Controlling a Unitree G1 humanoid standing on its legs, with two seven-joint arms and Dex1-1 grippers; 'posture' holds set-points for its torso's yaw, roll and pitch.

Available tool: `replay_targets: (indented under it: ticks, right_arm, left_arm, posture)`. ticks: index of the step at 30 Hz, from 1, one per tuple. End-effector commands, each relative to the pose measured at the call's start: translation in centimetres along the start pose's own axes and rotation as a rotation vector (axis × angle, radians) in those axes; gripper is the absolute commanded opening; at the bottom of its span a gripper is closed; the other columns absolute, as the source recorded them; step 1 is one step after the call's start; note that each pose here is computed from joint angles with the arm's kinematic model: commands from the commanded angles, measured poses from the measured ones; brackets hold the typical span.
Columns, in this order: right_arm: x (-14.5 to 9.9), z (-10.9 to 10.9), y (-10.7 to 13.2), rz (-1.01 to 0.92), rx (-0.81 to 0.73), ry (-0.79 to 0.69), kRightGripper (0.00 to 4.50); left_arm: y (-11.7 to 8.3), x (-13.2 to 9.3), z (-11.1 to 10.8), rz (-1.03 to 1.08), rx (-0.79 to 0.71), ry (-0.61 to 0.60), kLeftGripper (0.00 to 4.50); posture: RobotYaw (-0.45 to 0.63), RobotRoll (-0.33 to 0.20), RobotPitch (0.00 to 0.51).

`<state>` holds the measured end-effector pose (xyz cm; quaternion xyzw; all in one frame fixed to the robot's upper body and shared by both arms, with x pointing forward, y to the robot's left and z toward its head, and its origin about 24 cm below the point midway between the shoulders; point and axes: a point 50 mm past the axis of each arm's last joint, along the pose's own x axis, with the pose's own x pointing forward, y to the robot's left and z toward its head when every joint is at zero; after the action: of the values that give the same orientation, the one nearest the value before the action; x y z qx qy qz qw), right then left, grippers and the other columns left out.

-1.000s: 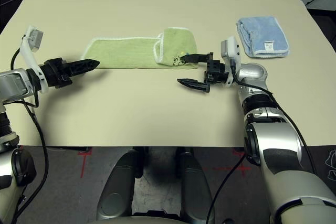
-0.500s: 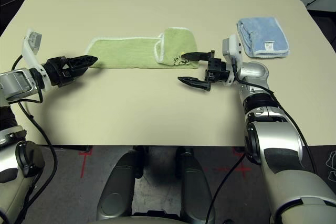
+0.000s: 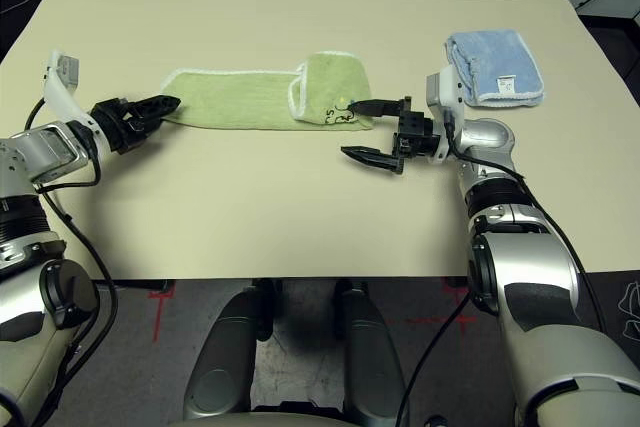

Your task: Fold the towel and set it aside.

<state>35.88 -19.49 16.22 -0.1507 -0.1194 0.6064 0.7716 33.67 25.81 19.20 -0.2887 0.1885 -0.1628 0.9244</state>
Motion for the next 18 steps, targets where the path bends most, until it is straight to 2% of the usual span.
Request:
replay_targets:
  ticks: [1, 2, 3, 8, 18]
  right_arm:
    - [-0.2, 0.1, 0.0, 0.000, -0.007, 0.008, 4.50]
    - [-0.2, 0.1, 0.0, 0.000, -0.007, 0.008, 4.50]
    - [-0.2, 0.1, 0.0, -0.001, -0.007, 0.009, 4.50]
    - [-0.4, 0.2, -0.2, -0.009, -0.007, 0.011, 4.50]
    - [-1.3, 0.5, -0.5, -0.035, -0.010, 0.028, 4.50]
  left_arm:
    - [0.6, -0.4, -0.1, 0.036, 0.005, 0.020, 0.55]
    - [0.7, -0.5, -0.1, 0.037, 0.005, 0.019, 0.15]
    - [0.7, -0.6, 0.0, 0.041, 0.008, 0.016, 0.03]
    - [1.1, -1.4, 0.4, 0.063, 0.026, 0.003, 0.03]
    - [3.5, -4.4, 1.7, 0.169, 0.067, -0.047, 0.03]
  posture:
    - [0.09, 0.000, 0.248]
    - [0.09, 0.000, 0.248]
    - [0.09, 0.000, 0.248]
    - [0.10, 0.000, 0.247]
    - [0.09, 0.000, 0.242]
